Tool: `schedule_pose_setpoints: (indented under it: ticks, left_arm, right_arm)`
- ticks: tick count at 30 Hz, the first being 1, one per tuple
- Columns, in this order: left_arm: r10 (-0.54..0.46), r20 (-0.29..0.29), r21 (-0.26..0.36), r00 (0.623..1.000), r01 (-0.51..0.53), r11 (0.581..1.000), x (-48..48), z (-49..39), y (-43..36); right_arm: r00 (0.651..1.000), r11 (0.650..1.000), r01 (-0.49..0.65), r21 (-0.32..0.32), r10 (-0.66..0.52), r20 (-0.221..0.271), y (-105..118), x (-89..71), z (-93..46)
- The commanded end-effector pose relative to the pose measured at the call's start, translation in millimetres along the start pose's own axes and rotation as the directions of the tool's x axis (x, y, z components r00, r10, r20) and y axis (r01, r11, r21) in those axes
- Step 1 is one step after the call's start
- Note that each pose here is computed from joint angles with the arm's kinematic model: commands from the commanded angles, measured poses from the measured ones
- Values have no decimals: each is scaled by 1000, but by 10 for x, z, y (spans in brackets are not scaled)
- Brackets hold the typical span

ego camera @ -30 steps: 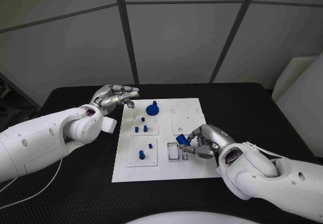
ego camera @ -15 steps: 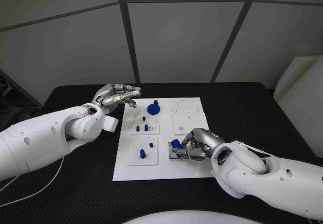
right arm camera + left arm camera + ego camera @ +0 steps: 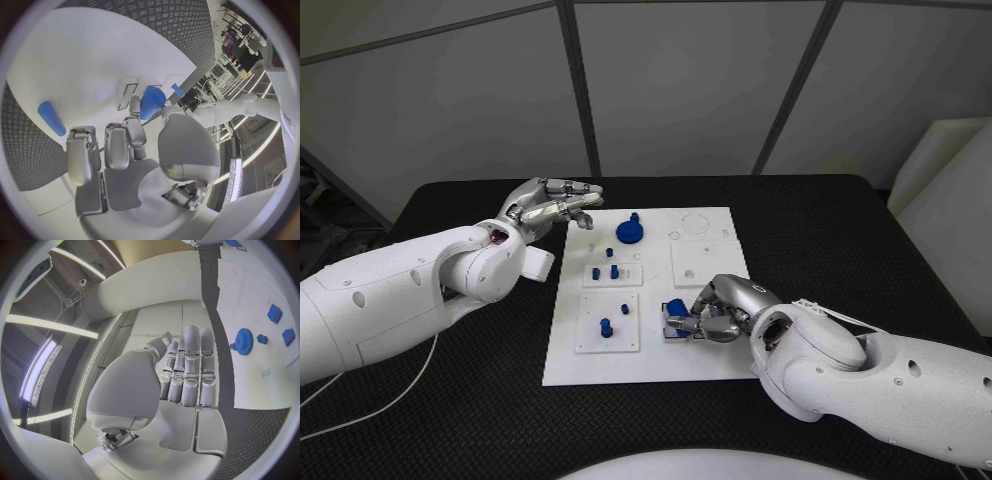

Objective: Assemble the parts on the task board

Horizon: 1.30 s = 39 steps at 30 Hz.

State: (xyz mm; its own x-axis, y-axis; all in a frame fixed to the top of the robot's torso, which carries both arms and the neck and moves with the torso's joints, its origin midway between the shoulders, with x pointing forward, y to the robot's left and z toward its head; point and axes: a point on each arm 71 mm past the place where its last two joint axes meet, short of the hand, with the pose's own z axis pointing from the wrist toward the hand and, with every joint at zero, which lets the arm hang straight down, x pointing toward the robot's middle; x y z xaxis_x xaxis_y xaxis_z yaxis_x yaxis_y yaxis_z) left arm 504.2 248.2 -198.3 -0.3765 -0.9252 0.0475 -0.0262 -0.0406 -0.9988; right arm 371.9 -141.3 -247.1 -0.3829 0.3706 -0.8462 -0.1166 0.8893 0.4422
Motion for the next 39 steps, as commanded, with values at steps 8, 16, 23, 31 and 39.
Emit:
schedule_pose_setpoints:
  ticks: [8,16,23,31,39]
  left_arm:
    - [-6,-9,-4,1000,6,1000,-15,4,-3]
    - [-6,-8,-7,1000,6,1000,-23,3,-1]
    - [-5,-6,-9,1000,5,1000,-33,-3,-2]
    - [-4,-4,-10,1000,4,1000,-44,-8,-2]
    - [-4,-5,-9,1000,4,1000,-39,-9,-3]
  right_arm:
    - [999,1000,-2,-1,3,32,12,-17,11]
    - [999,1000,-3,-6,4,35,15,-18,14]
    - [1000,999,5,-36,-4,22,33,-18,-12]
    - [1000,996,-11,-84,8,-29,97,11,-66]
    - [999,995,-22,-94,20,-29,96,5,-75]
